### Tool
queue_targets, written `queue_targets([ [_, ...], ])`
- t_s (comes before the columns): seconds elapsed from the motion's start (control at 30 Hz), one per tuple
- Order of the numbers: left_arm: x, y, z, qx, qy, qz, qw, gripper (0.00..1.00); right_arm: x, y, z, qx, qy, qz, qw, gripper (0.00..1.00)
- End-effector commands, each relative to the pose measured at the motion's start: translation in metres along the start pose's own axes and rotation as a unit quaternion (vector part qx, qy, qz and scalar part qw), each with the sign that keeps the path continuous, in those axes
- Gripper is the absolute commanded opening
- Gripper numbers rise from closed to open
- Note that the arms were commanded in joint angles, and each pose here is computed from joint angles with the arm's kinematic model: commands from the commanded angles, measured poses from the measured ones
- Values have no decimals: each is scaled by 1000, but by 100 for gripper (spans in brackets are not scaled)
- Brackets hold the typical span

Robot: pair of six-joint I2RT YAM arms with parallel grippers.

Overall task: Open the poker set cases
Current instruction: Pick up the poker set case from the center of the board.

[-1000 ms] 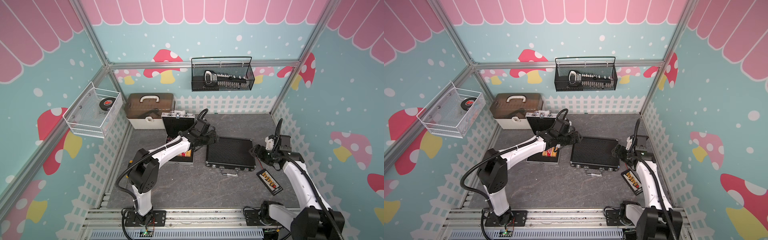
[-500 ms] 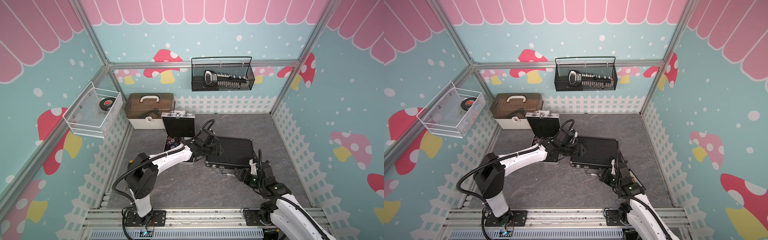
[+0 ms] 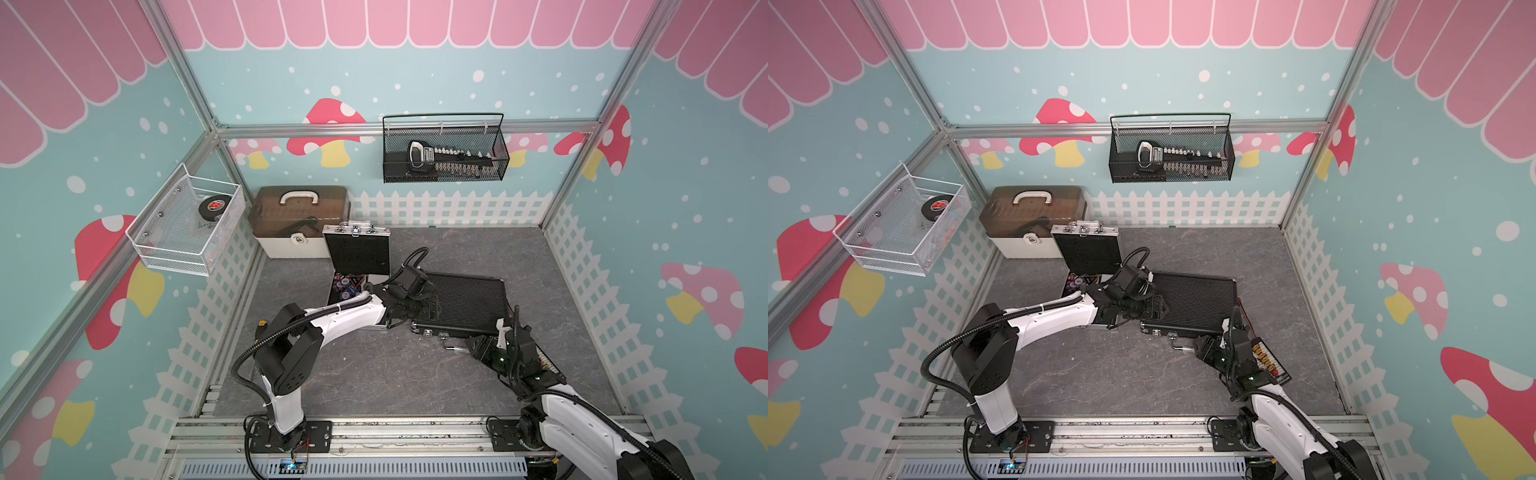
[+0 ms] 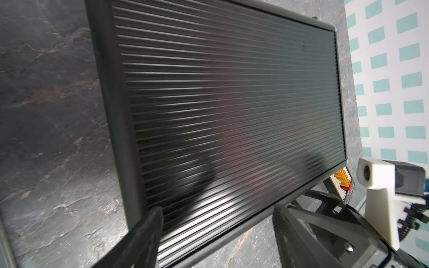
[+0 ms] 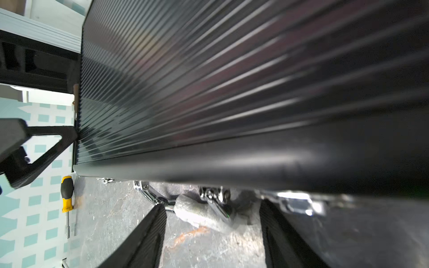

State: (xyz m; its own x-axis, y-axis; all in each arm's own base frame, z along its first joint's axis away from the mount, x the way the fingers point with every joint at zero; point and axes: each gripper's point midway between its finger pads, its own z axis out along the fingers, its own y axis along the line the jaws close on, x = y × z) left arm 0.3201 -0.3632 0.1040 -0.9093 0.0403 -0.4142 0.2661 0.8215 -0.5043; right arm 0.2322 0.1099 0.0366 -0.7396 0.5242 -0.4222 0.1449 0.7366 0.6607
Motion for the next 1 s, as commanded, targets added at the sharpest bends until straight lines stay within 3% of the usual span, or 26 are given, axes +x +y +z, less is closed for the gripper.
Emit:
queue_targets([
  [0.0,15,18,12,-19,19,-17,1000,76,4,4,5,-20,6,7,1000,62],
  [0.53,30,29,21,-23,32,-35,999,75,2,29,-2,-97,-5,40,994,49],
  [0.97,31,29,22,-20,34,-37,999,75,6,12,-4,-67,-12,96,993,43],
])
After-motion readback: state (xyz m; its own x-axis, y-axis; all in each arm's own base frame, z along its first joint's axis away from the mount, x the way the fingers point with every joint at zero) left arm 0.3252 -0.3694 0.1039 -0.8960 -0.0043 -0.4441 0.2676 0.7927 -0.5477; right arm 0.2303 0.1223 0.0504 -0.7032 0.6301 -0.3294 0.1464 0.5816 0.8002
